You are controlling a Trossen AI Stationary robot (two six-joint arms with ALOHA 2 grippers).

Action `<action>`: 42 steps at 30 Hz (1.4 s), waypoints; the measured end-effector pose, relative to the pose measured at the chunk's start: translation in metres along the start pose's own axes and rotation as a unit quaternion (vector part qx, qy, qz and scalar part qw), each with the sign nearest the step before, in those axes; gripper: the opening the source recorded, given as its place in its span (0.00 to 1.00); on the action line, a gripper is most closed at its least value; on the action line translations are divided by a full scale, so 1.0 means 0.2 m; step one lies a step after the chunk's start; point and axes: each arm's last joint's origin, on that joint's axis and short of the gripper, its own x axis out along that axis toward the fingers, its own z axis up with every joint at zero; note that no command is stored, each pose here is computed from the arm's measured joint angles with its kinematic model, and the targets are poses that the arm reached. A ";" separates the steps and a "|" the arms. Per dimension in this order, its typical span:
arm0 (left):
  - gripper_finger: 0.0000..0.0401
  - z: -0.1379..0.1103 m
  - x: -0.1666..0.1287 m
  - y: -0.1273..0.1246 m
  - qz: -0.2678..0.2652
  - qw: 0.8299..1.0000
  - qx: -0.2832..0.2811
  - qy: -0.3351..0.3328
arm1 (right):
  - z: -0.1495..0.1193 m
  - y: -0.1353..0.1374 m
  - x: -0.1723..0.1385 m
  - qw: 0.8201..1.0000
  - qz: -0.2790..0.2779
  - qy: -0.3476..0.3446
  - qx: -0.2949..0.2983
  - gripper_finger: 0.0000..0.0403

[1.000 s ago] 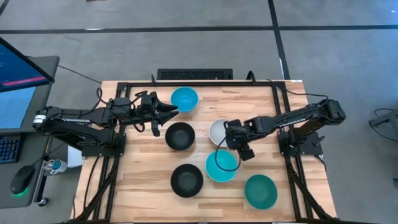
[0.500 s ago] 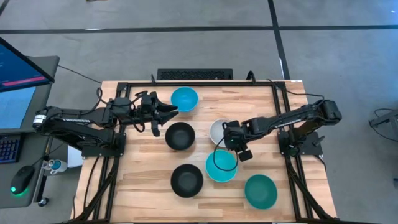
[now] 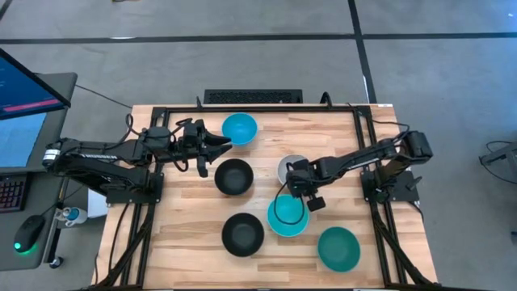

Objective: Nest bowls inside each other
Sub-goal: Stack the white bowl on top of the light blue bowl

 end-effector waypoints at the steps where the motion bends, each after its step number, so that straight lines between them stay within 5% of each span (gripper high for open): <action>1: 0.29 0.00 0.00 0.00 0.000 1.000 0.000 0.000 | 0.01 0.00 -0.01 1.000 -0.004 -0.006 -0.001 0.04; 13: 0.29 0.00 0.00 0.00 0.000 1.000 0.000 0.001 | 0.08 0.02 -0.19 0.999 -0.006 -0.042 0.015 0.02; 25: 0.29 0.00 0.00 0.00 0.000 1.000 -0.002 0.000 | 0.17 0.18 -0.44 0.997 0.016 -0.077 0.009 0.02; 42: 0.29 0.00 0.00 0.00 -0.007 1.000 -0.003 0.002 | 0.28 0.45 -0.50 0.980 0.085 -0.172 0.056 0.02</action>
